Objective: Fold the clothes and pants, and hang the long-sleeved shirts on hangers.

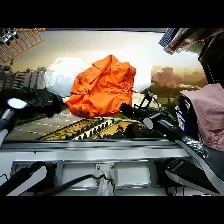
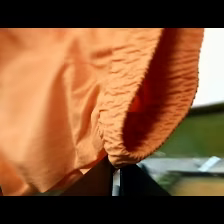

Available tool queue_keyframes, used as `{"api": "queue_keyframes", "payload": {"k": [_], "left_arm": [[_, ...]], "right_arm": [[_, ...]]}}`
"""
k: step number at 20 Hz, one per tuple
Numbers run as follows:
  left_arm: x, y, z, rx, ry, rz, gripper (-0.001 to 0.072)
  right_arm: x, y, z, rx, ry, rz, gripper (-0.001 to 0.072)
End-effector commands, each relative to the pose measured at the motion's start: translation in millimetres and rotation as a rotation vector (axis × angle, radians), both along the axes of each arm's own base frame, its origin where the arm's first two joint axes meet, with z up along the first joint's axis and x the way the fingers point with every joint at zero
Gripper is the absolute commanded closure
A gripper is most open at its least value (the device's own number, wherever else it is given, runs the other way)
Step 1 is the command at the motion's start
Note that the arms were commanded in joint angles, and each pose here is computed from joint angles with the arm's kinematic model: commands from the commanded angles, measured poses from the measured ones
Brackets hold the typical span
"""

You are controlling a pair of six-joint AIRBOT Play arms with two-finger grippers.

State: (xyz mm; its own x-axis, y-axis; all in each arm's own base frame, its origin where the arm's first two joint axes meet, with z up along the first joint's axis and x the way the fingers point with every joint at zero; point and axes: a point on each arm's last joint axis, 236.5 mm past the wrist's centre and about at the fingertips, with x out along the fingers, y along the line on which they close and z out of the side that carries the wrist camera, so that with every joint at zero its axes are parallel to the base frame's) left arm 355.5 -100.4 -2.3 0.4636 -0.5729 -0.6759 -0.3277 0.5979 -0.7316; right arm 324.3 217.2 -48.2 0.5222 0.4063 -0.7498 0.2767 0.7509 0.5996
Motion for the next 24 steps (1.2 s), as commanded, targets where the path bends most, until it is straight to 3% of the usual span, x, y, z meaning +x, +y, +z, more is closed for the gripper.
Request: {"api": "queue_keyframes", "payload": {"k": [1, 7, 13, 20, 24], "left_arm": [[50.2, 19.5, 99.2, 0.003, -0.278, 0.058, 0.0704], [68.3, 40.0, 269.9, 0.11, -0.722, 0.133, 0.0705], [47.4, 75.5, 316.4, 0.364, -0.894, 0.209, 0.0706], [-2.4, 94.0, 417.8, 0.447, -1.18, 0.363, 0.0706], [-57.7, 96.0, 488.3, 0.554, -1.393, 0.42, 0.0706]], "right_arm": [[11.5, 7.1, 45.8, 0.0, -0.121, 0.066, 0.0689], [40.3, 25.8, 190.5, -0.041, -0.41, 0.215, 0.0689], [51.8, 12.3, 284.5, -0.128, -0.571, 0.22, 0.0689], [32.3, 10.0, 366.0, -0.069, -0.653, 0.228, 0.0689], [-7.1, 28.3, 401.0, 0.078, -0.639, 0.306, 0.0689]]}}
